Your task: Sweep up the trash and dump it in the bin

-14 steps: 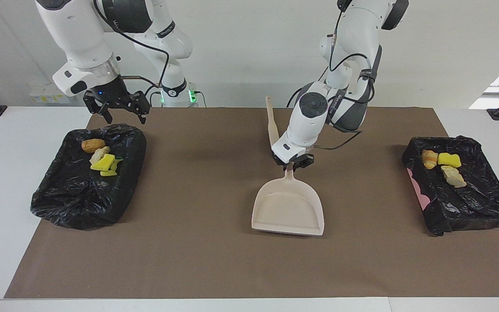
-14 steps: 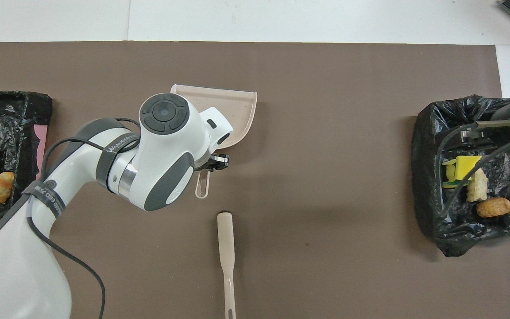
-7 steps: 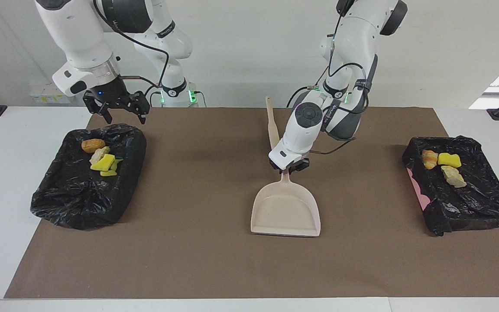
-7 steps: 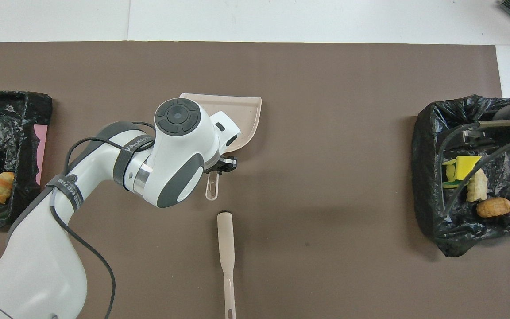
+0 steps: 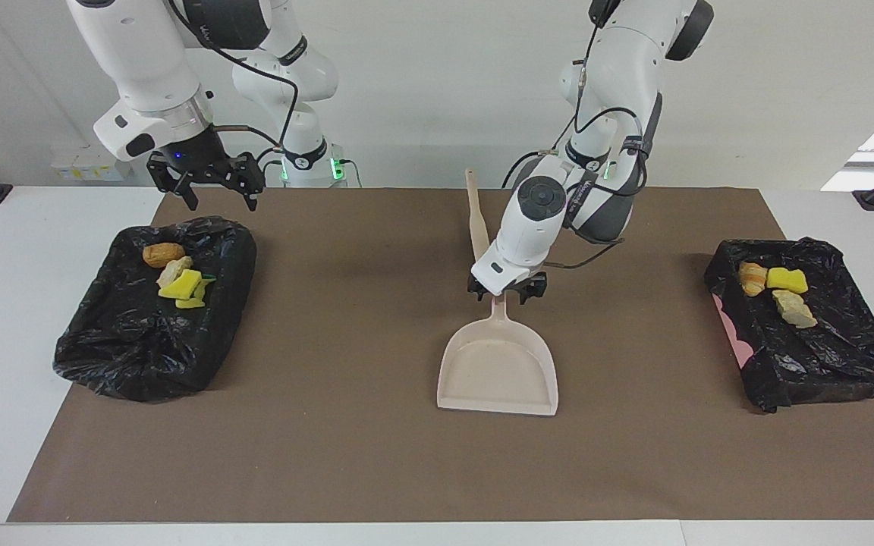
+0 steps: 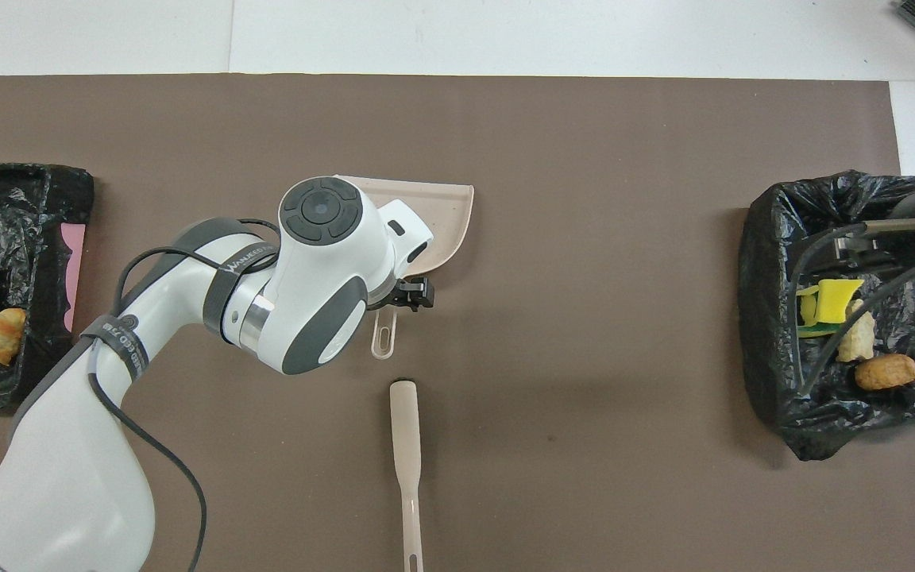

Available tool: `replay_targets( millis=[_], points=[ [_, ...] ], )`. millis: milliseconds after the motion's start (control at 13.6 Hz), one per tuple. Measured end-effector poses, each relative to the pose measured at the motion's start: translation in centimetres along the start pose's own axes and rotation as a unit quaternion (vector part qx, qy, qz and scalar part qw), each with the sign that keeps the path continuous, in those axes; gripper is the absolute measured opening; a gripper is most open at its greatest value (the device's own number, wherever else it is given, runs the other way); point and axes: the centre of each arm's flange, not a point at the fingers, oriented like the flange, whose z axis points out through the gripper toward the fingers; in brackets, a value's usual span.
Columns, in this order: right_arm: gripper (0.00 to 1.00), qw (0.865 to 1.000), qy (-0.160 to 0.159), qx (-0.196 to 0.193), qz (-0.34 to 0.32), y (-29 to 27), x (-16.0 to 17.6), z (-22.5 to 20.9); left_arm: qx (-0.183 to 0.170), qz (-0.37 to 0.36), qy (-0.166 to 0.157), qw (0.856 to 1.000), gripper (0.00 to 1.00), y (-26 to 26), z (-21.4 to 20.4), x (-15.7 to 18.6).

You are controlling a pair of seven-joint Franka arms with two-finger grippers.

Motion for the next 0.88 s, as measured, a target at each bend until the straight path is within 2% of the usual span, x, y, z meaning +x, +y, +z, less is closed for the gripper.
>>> replay_targets(
  millis=[221,516,885],
  points=[
    [1.0,1.0,0.0,0.0,0.003,0.4,-0.1,-0.1,0.029,-0.021,0.02,0.999,1.0,-4.4,-4.4,0.4],
    [1.0,1.0,-0.001,0.0,0.002,0.3,-0.1,-0.1,0.062,-0.002,0.038,0.997,1.0,-13.0,-12.2,-0.5],
    [1.0,1.0,-0.001,0.0,0.004,0.4,-0.1,-0.1,0.073,0.004,0.058,0.996,1.0,-22.6,-20.2,-3.7]
  ],
)
